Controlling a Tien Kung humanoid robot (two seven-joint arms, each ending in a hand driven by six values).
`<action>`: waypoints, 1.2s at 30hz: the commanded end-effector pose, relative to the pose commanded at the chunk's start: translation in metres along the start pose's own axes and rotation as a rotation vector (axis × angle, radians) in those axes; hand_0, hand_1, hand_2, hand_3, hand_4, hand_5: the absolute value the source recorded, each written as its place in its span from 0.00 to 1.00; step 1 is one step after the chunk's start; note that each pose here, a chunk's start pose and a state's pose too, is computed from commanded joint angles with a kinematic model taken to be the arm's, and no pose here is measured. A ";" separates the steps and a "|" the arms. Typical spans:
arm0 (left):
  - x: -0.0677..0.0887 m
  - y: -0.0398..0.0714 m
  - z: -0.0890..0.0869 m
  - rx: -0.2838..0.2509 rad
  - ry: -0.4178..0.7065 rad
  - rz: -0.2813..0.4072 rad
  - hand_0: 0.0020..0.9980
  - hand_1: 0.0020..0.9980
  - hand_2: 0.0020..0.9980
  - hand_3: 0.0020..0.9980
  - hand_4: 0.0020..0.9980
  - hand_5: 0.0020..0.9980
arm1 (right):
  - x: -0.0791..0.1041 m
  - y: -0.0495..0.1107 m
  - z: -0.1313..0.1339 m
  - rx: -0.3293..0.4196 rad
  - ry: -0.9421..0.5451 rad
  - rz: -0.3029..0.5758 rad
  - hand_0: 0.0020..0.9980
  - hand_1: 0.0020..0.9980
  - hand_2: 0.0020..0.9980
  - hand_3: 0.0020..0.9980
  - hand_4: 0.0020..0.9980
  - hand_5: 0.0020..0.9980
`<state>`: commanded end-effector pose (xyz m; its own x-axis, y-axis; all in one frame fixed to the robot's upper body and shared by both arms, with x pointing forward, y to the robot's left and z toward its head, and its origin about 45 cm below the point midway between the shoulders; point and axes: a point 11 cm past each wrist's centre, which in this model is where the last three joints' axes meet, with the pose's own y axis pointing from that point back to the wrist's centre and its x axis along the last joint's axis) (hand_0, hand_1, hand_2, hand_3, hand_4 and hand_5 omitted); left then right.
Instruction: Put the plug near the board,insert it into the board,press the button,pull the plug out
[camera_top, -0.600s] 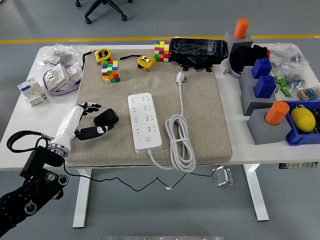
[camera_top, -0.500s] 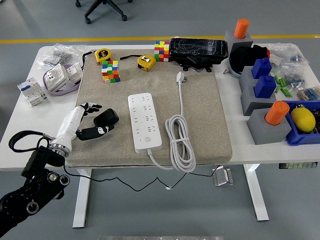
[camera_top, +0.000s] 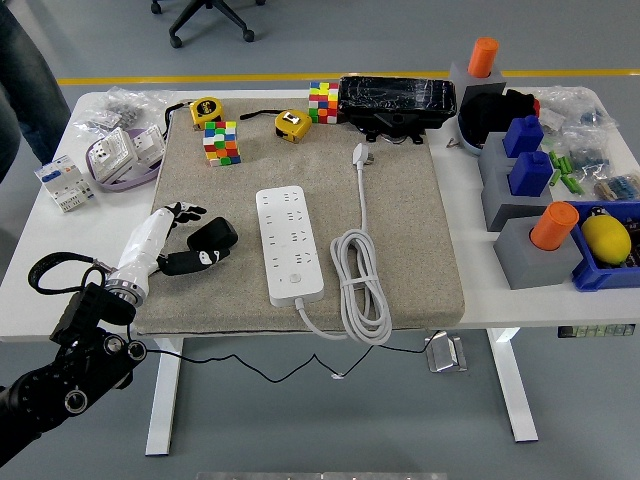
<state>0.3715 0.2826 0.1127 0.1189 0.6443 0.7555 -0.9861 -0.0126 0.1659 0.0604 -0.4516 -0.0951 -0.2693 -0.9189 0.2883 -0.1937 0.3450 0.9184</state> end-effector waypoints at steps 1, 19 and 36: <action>-0.001 -0.001 0.001 -0.001 -0.004 -0.002 0.72 0.71 0.69 0.68 0.99 0.25 | 0.000 0.000 0.000 0.001 0.000 -0.001 0.62 0.65 0.65 0.56 0.95 0.50; -0.001 -0.012 0.001 0.013 0.017 0.018 0.45 0.44 0.51 0.56 0.76 0.13 | -0.003 0.000 -0.002 0.007 0.000 -0.005 0.61 0.65 0.65 0.56 0.95 0.50; 0.005 -0.010 0.017 -0.037 0.035 0.015 0.34 0.36 0.45 0.55 0.70 0.00 | -0.002 0.000 -0.003 0.009 -0.003 -0.003 0.61 0.65 0.65 0.56 0.95 0.50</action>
<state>0.3841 0.2731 0.1258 0.1003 0.6704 0.7352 -0.9914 0.0053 0.1305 0.0638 -0.4501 -0.0950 -0.2712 -0.9194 0.2848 -0.2034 0.3440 0.9167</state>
